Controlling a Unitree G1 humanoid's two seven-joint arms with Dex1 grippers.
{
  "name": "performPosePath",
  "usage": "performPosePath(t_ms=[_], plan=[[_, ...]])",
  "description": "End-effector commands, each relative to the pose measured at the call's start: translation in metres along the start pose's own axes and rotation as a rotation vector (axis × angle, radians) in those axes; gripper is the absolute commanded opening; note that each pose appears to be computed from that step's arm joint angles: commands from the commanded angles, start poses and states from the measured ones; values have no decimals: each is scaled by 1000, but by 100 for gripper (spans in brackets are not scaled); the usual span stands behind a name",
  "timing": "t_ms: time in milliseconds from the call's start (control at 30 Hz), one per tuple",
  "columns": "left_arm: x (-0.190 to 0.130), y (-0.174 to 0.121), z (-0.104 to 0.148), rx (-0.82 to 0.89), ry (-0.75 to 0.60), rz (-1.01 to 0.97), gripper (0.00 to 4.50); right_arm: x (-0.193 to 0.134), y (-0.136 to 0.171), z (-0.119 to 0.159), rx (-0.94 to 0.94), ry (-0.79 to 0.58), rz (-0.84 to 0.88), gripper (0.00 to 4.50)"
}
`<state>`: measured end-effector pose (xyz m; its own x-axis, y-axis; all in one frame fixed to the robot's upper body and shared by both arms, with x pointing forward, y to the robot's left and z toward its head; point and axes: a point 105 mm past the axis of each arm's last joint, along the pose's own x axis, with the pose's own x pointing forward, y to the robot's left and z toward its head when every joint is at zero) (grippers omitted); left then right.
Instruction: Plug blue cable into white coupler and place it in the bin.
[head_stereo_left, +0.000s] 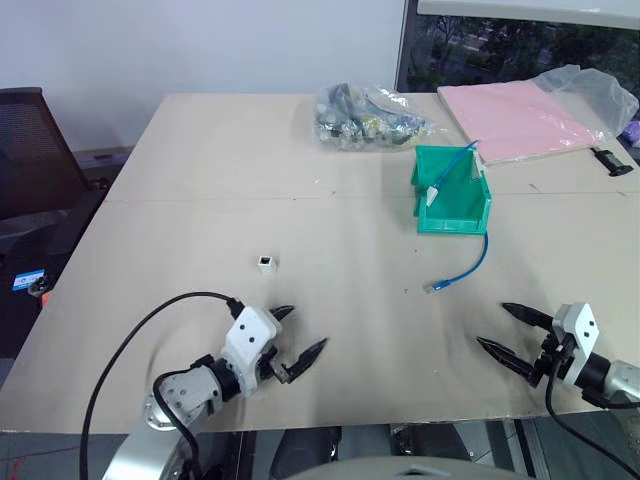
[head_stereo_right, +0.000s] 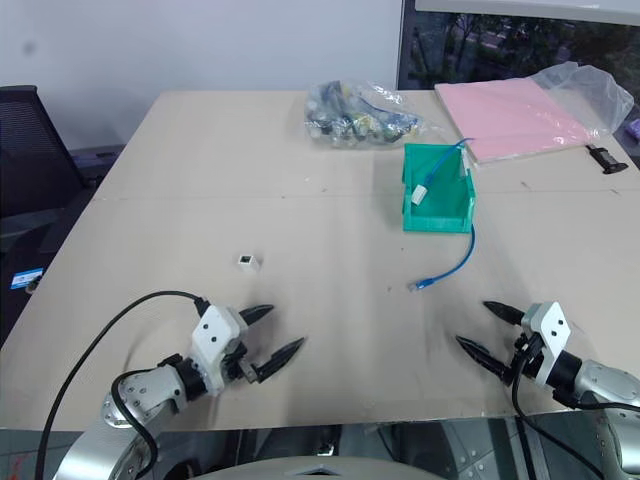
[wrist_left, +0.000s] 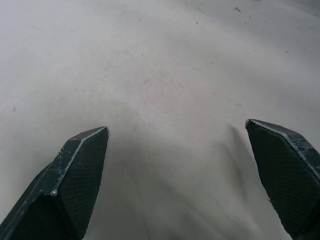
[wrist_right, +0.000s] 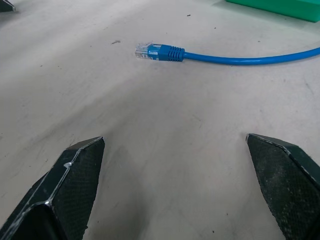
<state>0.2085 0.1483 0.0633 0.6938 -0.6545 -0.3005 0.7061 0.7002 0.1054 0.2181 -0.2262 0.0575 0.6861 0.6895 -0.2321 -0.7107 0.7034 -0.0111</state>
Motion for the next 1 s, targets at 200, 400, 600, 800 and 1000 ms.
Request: performPosePath(t_ms=[200, 400, 600, 800, 1000], plan=[[4, 1, 14, 37, -49, -16, 450, 2, -4, 12, -80, -1, 18, 447], [14, -9, 48, 71, -113, -211, 450, 24, -8, 39, -232, 40, 140, 447], [11, -21, 77, 161, -103, -489, 450, 54, -11, 56, -352, 126, 334, 447], [15, -17, 96, 222, -83, -598, 450, 89, -32, 68, -407, 206, 418, 447], [22, -16, 91, 234, -46, -551, 450, 107, -43, 64, -412, 315, 494, 424]])
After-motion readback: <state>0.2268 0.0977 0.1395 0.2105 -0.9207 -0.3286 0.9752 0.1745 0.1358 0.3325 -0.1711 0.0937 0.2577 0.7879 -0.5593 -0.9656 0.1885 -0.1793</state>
